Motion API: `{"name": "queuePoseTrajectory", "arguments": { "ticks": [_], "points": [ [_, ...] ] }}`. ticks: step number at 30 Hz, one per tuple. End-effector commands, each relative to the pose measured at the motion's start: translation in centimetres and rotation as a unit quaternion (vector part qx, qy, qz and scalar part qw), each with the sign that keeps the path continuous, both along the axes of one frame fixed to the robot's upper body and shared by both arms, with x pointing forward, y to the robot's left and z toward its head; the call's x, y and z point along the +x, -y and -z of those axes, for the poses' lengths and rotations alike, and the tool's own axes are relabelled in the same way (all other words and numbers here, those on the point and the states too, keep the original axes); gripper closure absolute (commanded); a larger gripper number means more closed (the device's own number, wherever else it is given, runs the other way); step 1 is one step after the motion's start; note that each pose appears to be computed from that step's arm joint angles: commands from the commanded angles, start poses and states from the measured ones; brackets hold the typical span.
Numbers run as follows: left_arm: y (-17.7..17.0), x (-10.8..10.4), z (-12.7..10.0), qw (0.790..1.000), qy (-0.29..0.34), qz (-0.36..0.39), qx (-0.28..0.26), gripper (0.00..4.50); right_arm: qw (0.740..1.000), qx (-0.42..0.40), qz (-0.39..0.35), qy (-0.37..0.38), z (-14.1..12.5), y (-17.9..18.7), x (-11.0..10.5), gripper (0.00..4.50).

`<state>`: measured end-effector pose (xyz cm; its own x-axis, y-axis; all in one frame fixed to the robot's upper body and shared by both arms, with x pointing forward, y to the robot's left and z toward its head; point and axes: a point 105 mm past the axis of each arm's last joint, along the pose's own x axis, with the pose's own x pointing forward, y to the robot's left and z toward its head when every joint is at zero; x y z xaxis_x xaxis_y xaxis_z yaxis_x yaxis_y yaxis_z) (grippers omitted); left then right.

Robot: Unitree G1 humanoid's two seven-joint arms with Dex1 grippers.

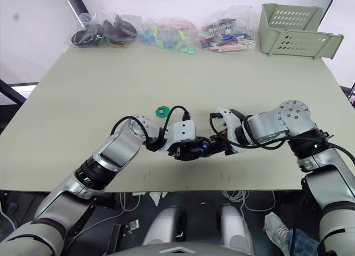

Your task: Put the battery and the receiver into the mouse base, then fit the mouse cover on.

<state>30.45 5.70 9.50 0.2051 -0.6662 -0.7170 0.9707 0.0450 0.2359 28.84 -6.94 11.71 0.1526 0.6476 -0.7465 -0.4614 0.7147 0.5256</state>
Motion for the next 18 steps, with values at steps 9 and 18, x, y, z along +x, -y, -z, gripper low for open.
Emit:
{"name": "queuePoseTrajectory", "arguments": {
  "ticks": [9, 18],
  "points": [
    [-0.21, -0.76, 2.01, 0.999, -0.026, -0.008, 0.022, 1.51, 1.000, -0.014, 0.004, -0.002, -0.04, -0.14, 0.52, 4.45],
    [-0.02, -0.70, 2.12, 0.999, -0.026, -0.009, 0.019, 1.51, 1.000, -0.012, 0.012, 0.006, -0.36, 0.26, 0.72, 2.58]
  ]
}}
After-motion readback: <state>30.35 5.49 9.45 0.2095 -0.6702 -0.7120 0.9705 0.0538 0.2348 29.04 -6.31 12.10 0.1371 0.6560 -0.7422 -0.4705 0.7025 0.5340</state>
